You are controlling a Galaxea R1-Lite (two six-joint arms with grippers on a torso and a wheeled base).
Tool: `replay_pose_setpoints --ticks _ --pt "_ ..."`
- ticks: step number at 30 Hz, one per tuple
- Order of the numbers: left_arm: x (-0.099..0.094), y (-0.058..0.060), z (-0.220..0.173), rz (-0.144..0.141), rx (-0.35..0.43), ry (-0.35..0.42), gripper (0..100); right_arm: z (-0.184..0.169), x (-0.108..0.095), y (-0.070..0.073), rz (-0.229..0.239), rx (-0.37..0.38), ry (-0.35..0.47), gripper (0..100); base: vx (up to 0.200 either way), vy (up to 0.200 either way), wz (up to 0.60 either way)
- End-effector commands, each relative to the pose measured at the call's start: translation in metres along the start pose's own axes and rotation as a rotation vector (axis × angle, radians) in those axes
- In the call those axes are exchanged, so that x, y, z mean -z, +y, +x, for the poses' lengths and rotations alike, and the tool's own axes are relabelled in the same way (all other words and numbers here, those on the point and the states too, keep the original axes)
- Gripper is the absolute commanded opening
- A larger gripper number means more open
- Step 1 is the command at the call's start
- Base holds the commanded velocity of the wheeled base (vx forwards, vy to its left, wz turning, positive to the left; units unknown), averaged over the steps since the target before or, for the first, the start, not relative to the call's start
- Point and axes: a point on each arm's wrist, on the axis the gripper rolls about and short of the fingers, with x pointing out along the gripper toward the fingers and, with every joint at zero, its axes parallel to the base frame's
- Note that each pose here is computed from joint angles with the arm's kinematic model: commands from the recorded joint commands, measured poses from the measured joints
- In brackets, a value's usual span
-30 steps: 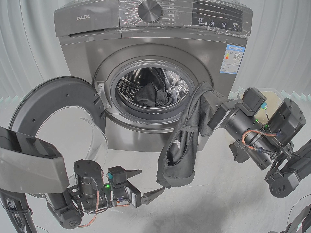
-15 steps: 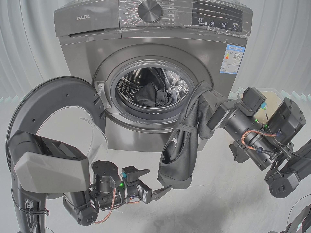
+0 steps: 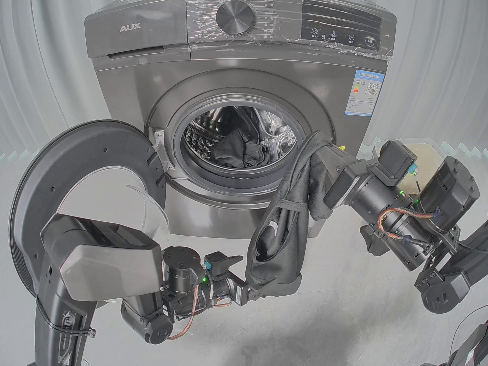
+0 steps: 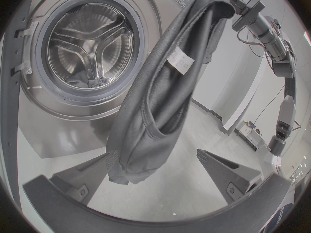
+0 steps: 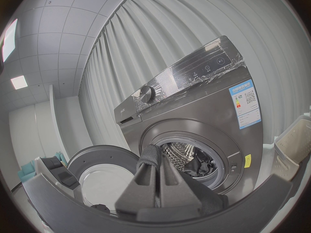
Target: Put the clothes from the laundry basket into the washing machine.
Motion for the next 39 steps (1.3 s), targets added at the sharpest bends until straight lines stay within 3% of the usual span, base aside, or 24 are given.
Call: replay_pose_setpoints --ticks 1,10,17,18,24,29,31,36,39 --pt "0.007 0.010 0.012 -0.008 -0.008 -0.007 100 0.000 0.000 0.002 0.003 -0.008 0.000 0 0.000 0.000 0.00" --pt "0.018 0.018 0.027 -0.005 -0.009 -0.012 100 0.000 0.001 0.003 0.003 -0.008 -0.002 0 0.000 0.000 0.00" --pt "0.020 0.022 0.040 0.014 -0.009 -0.044 100 0.000 0.001 0.003 0.004 -0.009 -0.002 0 0.000 0.000 0.00" --pt "0.020 0.022 0.041 0.016 -0.009 -0.045 0 0.000 0.002 0.003 0.003 -0.008 0.000 0 0.000 0.000 0.00" --pt "0.017 0.023 0.047 0.024 -0.006 -0.068 0 0.000 0.002 0.002 0.003 -0.007 0.001 0 0.000 0.000 0.00" --pt "-0.003 0.025 0.044 0.039 -0.019 -0.122 0 -0.001 0.003 0.002 0.004 -0.006 0.007 0 0.000 0.000 0.00" --pt "-0.022 0.023 0.027 0.041 -0.028 -0.143 0 -0.002 0.005 0.002 0.005 -0.005 0.013 0 0.000 0.000 0.00" --pt "-0.040 0.018 -0.014 0.034 -0.055 -0.121 0 -0.001 0.004 -0.003 0.012 0.029 0.011 0 0.000 0.000 0.00" --pt "-0.052 0.017 -0.041 0.054 -0.078 -0.126 0 0.001 0.007 -0.005 0.020 0.057 0.015 0 0.000 0.000 0.00"
